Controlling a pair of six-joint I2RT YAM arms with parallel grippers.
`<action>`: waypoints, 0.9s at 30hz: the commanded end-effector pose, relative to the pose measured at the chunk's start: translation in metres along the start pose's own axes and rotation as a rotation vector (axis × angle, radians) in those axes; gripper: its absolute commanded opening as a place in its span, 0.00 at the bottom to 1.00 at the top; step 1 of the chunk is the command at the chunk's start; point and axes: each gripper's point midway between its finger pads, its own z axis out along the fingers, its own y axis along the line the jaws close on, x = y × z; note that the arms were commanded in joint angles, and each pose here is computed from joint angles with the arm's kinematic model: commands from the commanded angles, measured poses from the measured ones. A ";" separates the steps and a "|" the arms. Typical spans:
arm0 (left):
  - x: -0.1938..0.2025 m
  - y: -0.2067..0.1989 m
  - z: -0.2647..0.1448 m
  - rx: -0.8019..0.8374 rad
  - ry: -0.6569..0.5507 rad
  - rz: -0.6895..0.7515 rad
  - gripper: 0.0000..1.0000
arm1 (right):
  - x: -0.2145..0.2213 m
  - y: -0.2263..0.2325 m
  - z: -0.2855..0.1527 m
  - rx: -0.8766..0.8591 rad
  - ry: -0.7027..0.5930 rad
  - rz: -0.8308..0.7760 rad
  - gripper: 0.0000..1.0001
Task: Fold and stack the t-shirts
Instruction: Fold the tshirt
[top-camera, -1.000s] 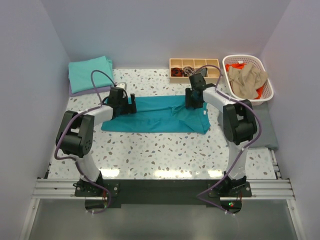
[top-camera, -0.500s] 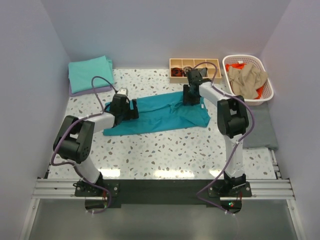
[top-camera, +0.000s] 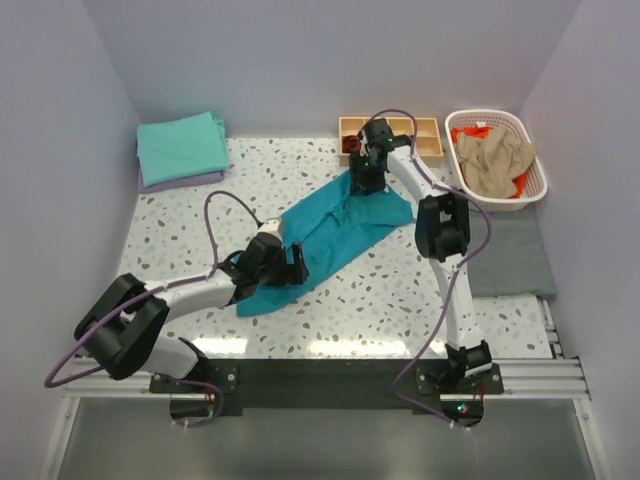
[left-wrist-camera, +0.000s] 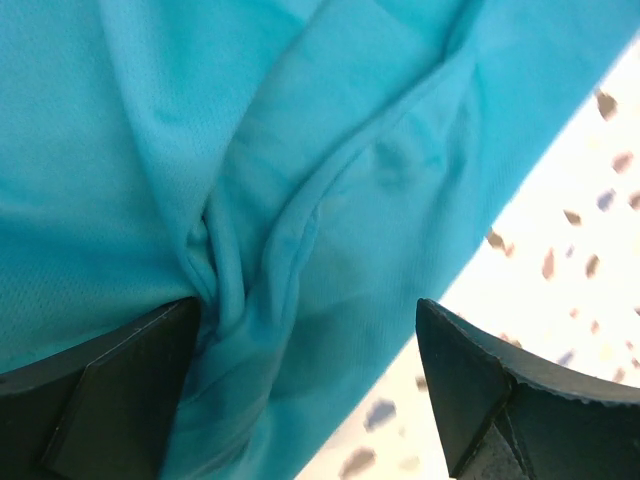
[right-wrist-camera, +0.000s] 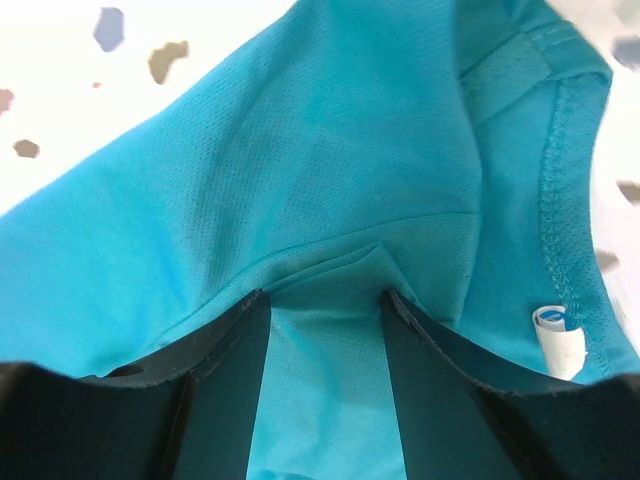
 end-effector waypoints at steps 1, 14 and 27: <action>0.110 0.023 -0.032 -0.054 0.325 -0.097 0.95 | 0.036 0.021 0.020 -0.113 0.173 -0.038 0.54; 0.107 -0.054 -0.088 0.092 0.244 0.140 0.97 | 0.006 0.063 -0.030 -0.211 -0.051 -0.154 0.56; -0.064 -0.069 -0.069 -0.031 -0.157 0.313 1.00 | 0.008 -0.008 -0.114 0.151 -0.206 -0.119 0.57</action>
